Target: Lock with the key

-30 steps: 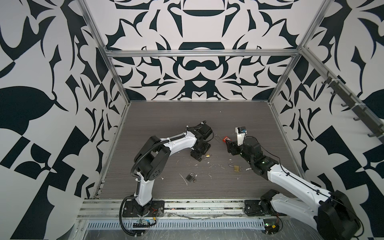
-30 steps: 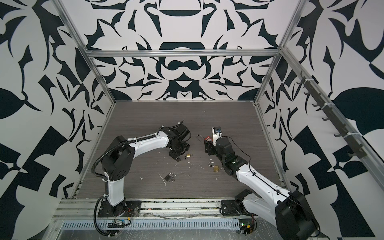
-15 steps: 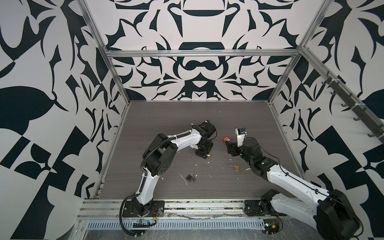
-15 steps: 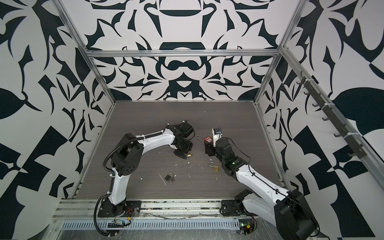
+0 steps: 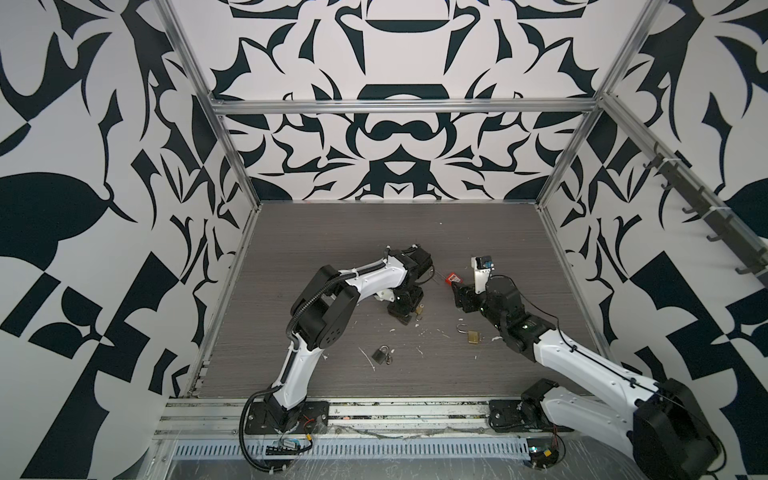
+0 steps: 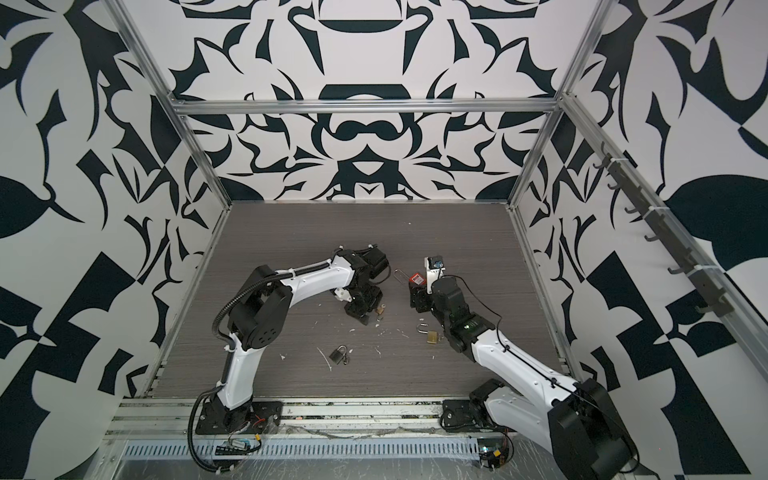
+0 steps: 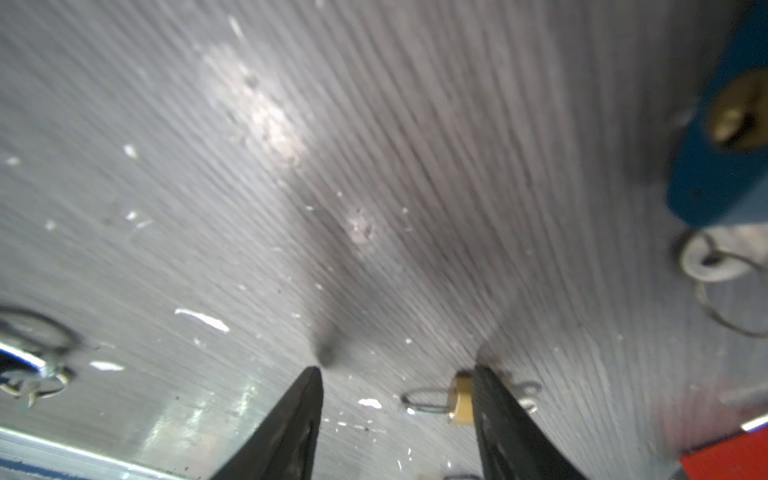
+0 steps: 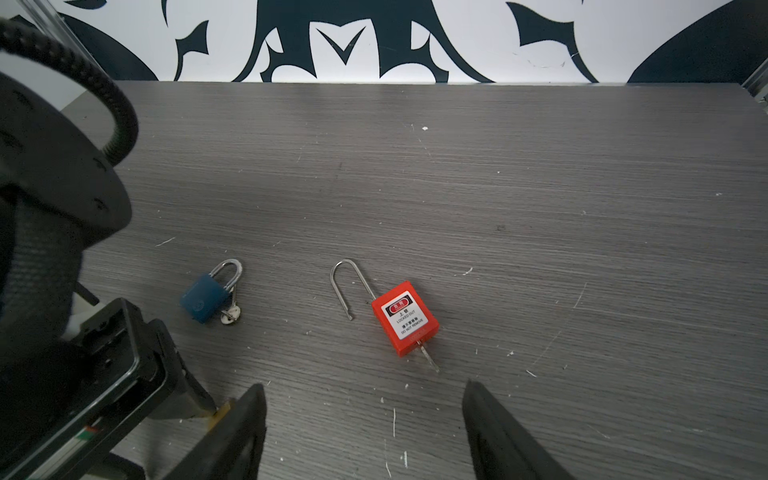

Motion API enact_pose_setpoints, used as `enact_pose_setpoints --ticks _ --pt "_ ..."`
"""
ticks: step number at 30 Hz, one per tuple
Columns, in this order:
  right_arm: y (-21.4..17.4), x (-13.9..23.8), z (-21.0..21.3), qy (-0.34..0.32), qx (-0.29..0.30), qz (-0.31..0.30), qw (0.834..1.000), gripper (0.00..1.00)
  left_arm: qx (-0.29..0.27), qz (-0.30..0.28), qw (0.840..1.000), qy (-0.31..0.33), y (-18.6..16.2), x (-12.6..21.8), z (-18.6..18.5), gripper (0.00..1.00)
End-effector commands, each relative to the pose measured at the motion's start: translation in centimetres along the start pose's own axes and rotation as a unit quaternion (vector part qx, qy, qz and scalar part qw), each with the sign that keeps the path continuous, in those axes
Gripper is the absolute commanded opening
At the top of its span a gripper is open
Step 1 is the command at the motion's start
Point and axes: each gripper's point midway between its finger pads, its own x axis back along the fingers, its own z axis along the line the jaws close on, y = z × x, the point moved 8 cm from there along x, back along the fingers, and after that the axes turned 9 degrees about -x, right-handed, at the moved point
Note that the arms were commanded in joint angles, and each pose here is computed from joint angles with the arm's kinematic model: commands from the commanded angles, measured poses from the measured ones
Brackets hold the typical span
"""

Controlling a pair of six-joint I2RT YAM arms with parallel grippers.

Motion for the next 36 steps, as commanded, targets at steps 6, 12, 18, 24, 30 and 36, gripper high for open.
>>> enact_pose_setpoints --ticks 6,12,18,24,30,36 --pt "0.9 0.4 0.3 0.005 -0.015 -0.021 1.000 0.76 -0.009 -0.004 1.000 0.024 0.0 -0.6 0.3 0.62" --pt "1.1 0.5 0.3 0.002 -0.019 -0.021 1.000 0.75 -0.022 0.003 0.999 0.031 -0.6 -0.8 0.9 0.59" --pt "1.2 0.3 0.5 0.004 -0.027 -0.018 0.999 0.75 -0.035 0.013 0.999 0.039 -1.6 -1.2 1.3 0.56" --pt "1.3 0.4 0.5 0.005 -0.030 -0.018 0.999 0.74 -0.042 0.022 0.998 0.036 -2.3 -1.3 1.4 0.48" --pt "1.2 0.4 0.5 0.004 -0.030 -0.018 0.999 0.74 -0.048 0.030 0.998 0.028 -2.8 -1.6 1.1 0.45" --pt "1.2 0.8 0.3 0.002 -0.033 -0.020 0.999 0.74 -0.058 0.038 0.998 0.007 -2.8 -2.9 -0.1 0.44"
